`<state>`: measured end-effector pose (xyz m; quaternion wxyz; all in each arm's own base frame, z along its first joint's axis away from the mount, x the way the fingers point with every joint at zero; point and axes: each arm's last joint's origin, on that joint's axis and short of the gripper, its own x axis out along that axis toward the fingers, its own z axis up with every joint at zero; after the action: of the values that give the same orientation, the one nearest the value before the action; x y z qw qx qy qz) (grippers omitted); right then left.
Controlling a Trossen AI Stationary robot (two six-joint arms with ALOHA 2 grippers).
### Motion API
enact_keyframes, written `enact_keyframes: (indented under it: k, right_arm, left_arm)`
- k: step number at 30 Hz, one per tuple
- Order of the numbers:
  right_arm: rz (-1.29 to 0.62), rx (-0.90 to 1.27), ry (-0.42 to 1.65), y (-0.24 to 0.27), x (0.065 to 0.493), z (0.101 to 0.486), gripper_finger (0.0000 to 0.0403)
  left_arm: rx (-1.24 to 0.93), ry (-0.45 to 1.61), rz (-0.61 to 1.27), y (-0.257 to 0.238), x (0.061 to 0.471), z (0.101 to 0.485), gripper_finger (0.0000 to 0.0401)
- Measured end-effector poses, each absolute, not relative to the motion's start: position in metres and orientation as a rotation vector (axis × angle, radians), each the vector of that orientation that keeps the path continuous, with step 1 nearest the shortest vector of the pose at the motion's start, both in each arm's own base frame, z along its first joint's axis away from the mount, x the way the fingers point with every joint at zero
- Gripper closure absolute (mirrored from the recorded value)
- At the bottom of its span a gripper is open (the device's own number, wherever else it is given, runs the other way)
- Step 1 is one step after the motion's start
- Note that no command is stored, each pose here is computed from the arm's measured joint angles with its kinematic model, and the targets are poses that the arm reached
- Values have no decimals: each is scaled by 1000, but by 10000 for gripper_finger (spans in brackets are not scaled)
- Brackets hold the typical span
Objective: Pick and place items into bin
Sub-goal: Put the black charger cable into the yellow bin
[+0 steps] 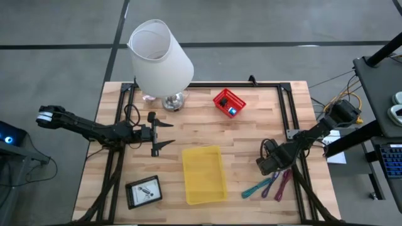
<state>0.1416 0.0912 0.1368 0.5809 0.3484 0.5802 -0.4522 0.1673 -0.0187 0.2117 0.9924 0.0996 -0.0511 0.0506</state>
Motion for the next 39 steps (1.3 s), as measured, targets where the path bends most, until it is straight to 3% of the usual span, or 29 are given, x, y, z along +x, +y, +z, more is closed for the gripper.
enact_keyframes:
  k: [8,21,39]
  right_arm:
    - [-961,765,1262,94,151,152,390]
    - [-800,487,1173,101,152,157,390]
    - [-714,274,831,114,149,161,390]
  left_arm:
    - [200,-102,102,-19,167,212,122]
    - [199,-101,101,-19,167,212,122]
    - [196,-100,101,-19,167,211,122]
